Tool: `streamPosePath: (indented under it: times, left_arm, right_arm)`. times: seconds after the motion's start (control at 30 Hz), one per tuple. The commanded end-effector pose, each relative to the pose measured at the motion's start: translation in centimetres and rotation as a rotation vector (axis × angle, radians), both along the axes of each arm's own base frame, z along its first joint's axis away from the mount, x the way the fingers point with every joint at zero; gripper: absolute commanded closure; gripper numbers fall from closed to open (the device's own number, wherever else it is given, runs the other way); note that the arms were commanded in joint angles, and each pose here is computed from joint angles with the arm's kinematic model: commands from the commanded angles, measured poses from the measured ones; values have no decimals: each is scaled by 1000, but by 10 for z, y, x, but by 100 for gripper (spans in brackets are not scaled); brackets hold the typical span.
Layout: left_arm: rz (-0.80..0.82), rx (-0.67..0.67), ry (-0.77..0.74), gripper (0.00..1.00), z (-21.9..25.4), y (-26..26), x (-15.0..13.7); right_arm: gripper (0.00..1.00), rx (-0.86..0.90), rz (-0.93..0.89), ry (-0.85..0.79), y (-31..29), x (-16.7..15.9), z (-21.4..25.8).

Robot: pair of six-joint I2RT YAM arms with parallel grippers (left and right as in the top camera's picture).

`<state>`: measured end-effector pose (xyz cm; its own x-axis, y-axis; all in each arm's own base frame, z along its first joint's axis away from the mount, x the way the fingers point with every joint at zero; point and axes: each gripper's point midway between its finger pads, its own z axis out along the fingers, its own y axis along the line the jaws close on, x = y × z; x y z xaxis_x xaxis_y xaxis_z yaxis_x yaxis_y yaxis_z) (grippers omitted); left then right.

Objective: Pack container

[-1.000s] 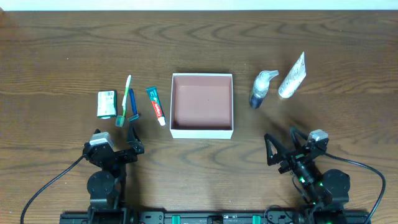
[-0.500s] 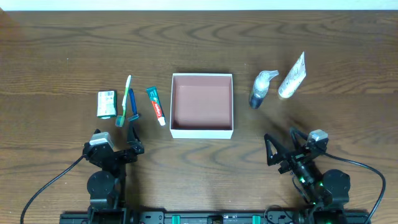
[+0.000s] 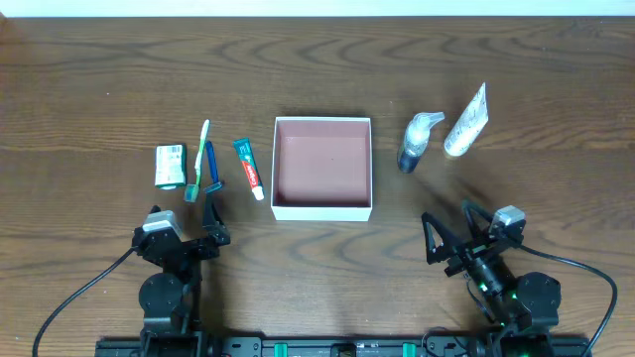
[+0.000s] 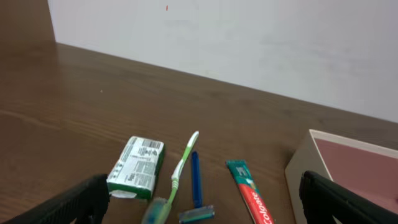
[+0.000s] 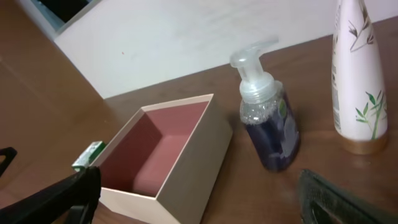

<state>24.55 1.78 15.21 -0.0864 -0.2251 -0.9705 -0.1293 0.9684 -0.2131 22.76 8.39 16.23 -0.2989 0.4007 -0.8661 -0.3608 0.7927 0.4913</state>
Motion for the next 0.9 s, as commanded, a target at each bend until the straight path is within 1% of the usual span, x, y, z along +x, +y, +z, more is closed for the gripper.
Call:
streamPosePath:
  times: [0.0, 0.1, 0.17, 0.23, 0.37, 0.47, 0.53, 0.6, 0.7, 0.77, 0.87]
  left_arm:
    - [25, -22, -42, 2, 13, 4, 0]
    - [24, -22, -125, 2, 51, 4, -4]
    - [24, -23, -146, 2, 71, 4, -8]
    - [25, -22, -133, 2, 86, 5, -11]
    - [70, -17, -47, 2, 114, 12, -15]
    - [110, -1, 31, 2, 138, 19, -14]
    - [149, 15, 97, 2, 151, 26, -11]
    - [167, 64, 173, 2, 161, 31, -6]
    - [186, 130, 296, 2, 172, 40, 3]
    - [214, 133, 344, 2, 178, 48, 6]
    - [284, 120, 378, 2, 190, 68, 11]
  right_arm:
    - [1, -4, -5, -38, -1, -1, 17]
    - [1, -57, -23, -87, -5, -2, 44]
    - [1, -84, -41, -101, -8, -1, 64]
    - [1, -119, -40, -104, -8, 2, 83]
    - [1, -202, -25, -49, -7, 19, 113]
    - [1, -271, -3, 34, -6, 38, 127]
    - [1, -297, -11, 130, -9, 52, 131]
    - [1, -319, -28, 225, -14, 62, 133]
    - [1, -394, -2, 370, -16, 75, 133]
    - [1, -389, 26, 425, -13, 80, 136]
    - [1, -335, 120, 469, 4, 87, 138]
